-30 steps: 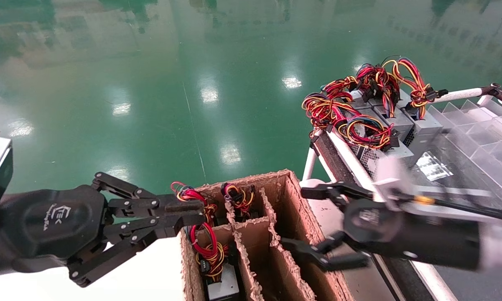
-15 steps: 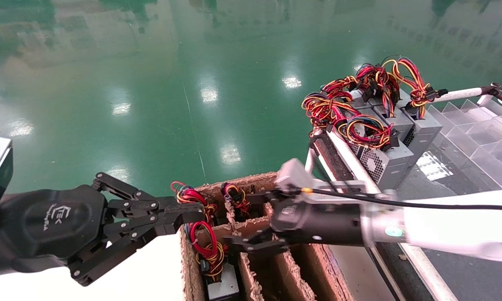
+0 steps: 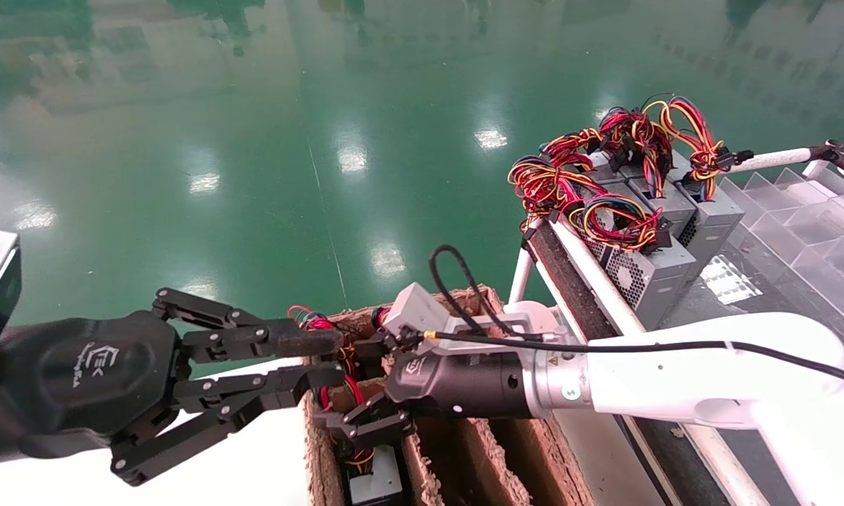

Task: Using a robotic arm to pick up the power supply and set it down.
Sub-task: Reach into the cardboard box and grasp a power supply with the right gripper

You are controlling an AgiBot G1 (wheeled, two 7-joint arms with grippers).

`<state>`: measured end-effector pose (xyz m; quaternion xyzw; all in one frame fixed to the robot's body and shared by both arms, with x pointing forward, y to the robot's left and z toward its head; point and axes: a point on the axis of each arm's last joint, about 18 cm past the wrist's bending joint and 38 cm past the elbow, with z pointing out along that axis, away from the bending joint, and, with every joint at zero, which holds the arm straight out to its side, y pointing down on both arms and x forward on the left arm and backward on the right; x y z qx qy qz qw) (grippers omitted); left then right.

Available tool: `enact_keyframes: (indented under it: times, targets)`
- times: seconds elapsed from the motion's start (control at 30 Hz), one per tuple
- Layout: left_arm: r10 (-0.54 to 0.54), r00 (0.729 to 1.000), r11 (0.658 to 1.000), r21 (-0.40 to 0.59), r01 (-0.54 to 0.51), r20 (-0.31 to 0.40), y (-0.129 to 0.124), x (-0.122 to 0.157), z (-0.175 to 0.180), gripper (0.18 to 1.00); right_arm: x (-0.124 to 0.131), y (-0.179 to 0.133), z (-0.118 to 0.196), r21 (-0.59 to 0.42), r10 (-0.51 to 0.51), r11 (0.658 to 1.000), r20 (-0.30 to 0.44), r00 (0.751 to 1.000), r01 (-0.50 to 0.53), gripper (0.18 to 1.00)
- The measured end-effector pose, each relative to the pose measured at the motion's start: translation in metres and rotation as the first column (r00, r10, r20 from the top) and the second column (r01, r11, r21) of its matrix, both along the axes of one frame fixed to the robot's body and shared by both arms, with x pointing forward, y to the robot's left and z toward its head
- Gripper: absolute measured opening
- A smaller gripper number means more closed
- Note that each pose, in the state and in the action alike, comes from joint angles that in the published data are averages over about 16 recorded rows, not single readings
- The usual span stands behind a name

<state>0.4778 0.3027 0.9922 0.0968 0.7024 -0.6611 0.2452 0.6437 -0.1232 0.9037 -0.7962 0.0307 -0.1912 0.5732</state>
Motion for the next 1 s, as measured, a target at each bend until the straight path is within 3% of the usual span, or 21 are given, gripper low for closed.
enact_keyframes:
  times: [0.43, 0.63, 1.0]
  targets:
    - [0.000, 1.000, 1.000, 0.000, 0.000, 0.000, 0.000, 0.000, 0.000, 0.475, 0.001, 0.012, -0.009, -0.010, 0.007, 1.000, 0.009, 1.000, -0.007, 0.934]
    - [0.000, 1.000, 1.000, 0.000, 0.000, 0.000, 0.000, 0.000, 0.000, 0.624, 0.004, 0.012, -0.014, -0.011, 0.002, 1.000, 0.006, 1.000, -0.002, 0.857]
    - [0.000, 1.000, 1.000, 0.000, 0.000, 0.000, 0.000, 0.000, 0.000, 0.851, 0.006, 0.010, -0.019, 0.001, 0.005, 1.000, -0.002, 1.000, -0.005, 0.622]
